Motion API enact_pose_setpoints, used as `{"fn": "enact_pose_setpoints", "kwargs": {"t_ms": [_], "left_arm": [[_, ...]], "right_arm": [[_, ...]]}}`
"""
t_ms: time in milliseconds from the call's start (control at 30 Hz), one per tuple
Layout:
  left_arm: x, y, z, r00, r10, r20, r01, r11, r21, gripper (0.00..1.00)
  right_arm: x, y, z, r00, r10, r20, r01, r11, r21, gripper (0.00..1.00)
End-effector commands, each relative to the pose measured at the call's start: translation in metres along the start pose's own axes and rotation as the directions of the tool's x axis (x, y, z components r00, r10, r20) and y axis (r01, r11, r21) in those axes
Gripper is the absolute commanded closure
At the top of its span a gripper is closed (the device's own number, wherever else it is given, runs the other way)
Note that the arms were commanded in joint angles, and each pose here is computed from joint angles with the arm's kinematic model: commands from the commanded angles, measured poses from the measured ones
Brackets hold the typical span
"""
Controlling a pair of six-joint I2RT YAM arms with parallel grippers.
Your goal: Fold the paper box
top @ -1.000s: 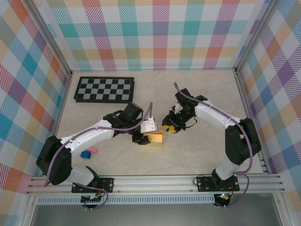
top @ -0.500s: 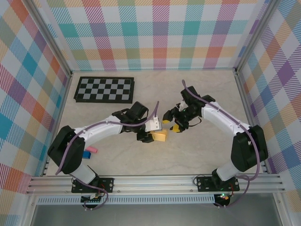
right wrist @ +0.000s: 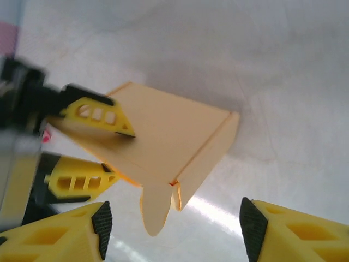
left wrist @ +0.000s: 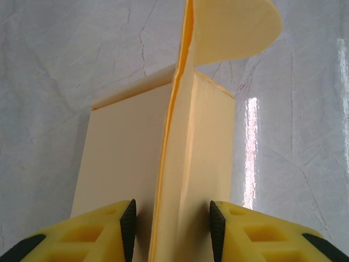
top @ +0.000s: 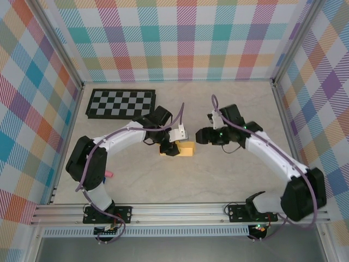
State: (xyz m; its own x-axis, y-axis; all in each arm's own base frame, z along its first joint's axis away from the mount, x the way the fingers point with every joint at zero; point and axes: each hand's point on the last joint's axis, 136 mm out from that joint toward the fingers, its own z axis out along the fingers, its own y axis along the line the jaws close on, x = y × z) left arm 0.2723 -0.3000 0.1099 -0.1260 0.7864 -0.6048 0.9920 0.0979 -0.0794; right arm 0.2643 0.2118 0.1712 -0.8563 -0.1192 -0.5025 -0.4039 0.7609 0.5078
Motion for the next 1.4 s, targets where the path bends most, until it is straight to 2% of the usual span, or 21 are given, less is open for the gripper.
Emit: {"fn": "enact_pose_setpoints", "kwargs": {"t_ms": [0, 67, 133, 167, 200, 267, 400, 533, 633, 800, 967, 1000, 1067, 1267, 1367], "left_arm": [[0.002, -0.008, 0.000, 0.999, -0.044, 0.002, 0.044, 0.994, 0.102, 0.60], [-0.002, -0.006, -0.001, 0.996, -0.082, 0.022, 0.078, 0.986, 0.145, 0.60], [-0.006, -0.006, -0.002, 0.993, -0.114, 0.035, 0.105, 0.976, 0.191, 0.60], [-0.009, -0.005, -0.002, 0.991, -0.125, 0.043, 0.114, 0.972, 0.208, 0.60], [-0.009, -0.006, -0.001, 0.989, -0.138, 0.045, 0.125, 0.966, 0.227, 0.60], [-0.011, -0.006, 0.000, 0.986, -0.158, 0.046, 0.142, 0.957, 0.254, 0.60], [-0.012, -0.006, 0.003, 0.981, -0.191, 0.033, 0.172, 0.938, 0.300, 0.60], [-0.015, -0.002, 0.005, 0.978, -0.204, 0.037, 0.182, 0.931, 0.316, 0.60], [-0.016, 0.002, 0.008, 0.979, -0.203, 0.031, 0.183, 0.930, 0.318, 0.60], [-0.017, 0.013, 0.015, 0.977, -0.214, 0.026, 0.195, 0.928, 0.316, 0.60], [-0.018, 0.025, 0.017, 0.972, -0.231, 0.035, 0.209, 0.925, 0.318, 0.60], [-0.018, 0.027, 0.016, 0.972, -0.233, 0.038, 0.209, 0.925, 0.318, 0.60], [-0.019, 0.030, 0.016, 0.971, -0.236, 0.044, 0.210, 0.925, 0.317, 0.60], [-0.020, 0.036, 0.017, 0.970, -0.238, 0.044, 0.214, 0.927, 0.307, 0.60], [-0.021, 0.041, 0.017, 0.966, -0.254, 0.044, 0.230, 0.927, 0.295, 0.60]], "right_arm": [[-0.007, 0.035, -0.019, 0.771, -0.569, 0.286, 0.606, 0.793, -0.057, 0.31], [0.011, 0.044, -0.027, 0.584, -0.735, 0.344, 0.791, 0.611, -0.035, 0.24], [0.024, 0.042, -0.024, 0.480, -0.819, 0.314, 0.868, 0.495, -0.035, 0.23], [0.036, 0.044, -0.021, 0.429, -0.853, 0.297, 0.902, 0.422, -0.090, 0.22], [0.043, 0.044, -0.017, 0.397, -0.874, 0.281, 0.918, 0.374, -0.133, 0.22], [0.043, 0.040, -0.010, 0.358, -0.901, 0.246, 0.932, 0.326, -0.162, 0.22], [0.032, 0.025, 0.012, 0.275, -0.942, 0.193, 0.955, 0.245, -0.166, 0.20], [0.004, 0.014, 0.036, 0.267, -0.946, 0.186, 0.963, 0.256, -0.082, 0.17], [-0.011, 0.015, 0.035, 0.320, -0.919, 0.228, 0.947, 0.311, -0.076, 0.16], [-0.005, 0.018, 0.028, 0.398, -0.886, 0.237, 0.915, 0.364, -0.176, 0.09], [-0.001, 0.011, 0.038, 0.450, -0.867, 0.213, 0.885, 0.401, -0.236, 0.08], [0.001, 0.011, 0.041, 0.464, -0.862, 0.203, 0.875, 0.409, -0.258, 0.01], [0.001, 0.009, 0.047, 0.481, -0.857, 0.188, 0.861, 0.420, -0.286, 0.00], [-0.005, 0.007, 0.054, 0.487, -0.860, 0.150, 0.846, 0.423, -0.324, 0.02], [0.000, 0.010, 0.059, 0.450, -0.880, 0.150, 0.867, 0.390, -0.312, 0.03]]}}
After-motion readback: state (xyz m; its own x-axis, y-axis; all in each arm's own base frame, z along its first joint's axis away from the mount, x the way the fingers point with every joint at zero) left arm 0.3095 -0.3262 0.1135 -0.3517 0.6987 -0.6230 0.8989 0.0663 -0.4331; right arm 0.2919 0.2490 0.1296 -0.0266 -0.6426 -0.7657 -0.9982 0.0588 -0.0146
